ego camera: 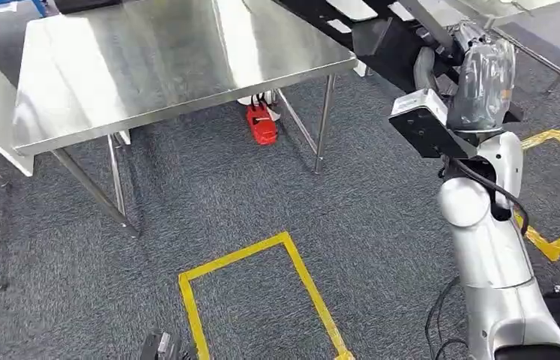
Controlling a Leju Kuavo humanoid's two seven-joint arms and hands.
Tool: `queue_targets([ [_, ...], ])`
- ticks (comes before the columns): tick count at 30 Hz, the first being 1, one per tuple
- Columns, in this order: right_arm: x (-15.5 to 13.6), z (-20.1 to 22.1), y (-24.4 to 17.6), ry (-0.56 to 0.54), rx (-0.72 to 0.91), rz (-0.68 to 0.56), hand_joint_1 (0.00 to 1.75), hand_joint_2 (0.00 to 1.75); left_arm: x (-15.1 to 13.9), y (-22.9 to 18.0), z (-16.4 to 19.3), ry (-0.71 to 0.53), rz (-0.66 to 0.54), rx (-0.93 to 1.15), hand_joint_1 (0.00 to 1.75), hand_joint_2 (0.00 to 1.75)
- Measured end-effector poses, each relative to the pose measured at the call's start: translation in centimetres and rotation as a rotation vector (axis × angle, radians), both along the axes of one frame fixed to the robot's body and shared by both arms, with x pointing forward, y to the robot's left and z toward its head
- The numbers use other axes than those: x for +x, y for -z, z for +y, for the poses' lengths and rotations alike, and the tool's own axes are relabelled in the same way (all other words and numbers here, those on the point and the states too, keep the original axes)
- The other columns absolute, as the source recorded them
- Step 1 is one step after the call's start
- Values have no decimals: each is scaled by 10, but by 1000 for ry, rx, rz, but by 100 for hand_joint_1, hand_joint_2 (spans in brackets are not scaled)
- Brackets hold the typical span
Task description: Take the parts from the cabinet and place them on the table.
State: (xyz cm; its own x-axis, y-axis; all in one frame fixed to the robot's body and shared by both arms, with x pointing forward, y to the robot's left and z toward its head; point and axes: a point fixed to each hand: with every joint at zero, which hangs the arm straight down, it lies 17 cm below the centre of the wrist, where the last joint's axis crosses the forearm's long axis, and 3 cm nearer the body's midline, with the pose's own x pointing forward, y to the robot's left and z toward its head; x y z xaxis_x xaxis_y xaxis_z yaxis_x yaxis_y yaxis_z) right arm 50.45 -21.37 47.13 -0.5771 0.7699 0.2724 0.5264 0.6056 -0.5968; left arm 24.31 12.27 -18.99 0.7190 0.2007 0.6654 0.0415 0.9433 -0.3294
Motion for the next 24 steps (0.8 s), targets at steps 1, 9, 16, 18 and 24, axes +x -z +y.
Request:
queue_targets([
  [1,0,1,0,-2,2,0,175,175,-1,1,0,0,2,0,0,0],
  [9,0,2,-1,-4,4,-1,175,175,-1,1,2,-1,2,3,0,0],
  [16,0,1,-2,-7,13,-1,175,175,2,1,3,-6,5,-1,0,0],
  [18,0,-2,-2,-10,22,-1,175,175,1,1,4,-9,9,-6,0,0],
  [24,6,-18,11,13,33,22,175,175,3,-1,3,-12,0,-12,0,0],
])
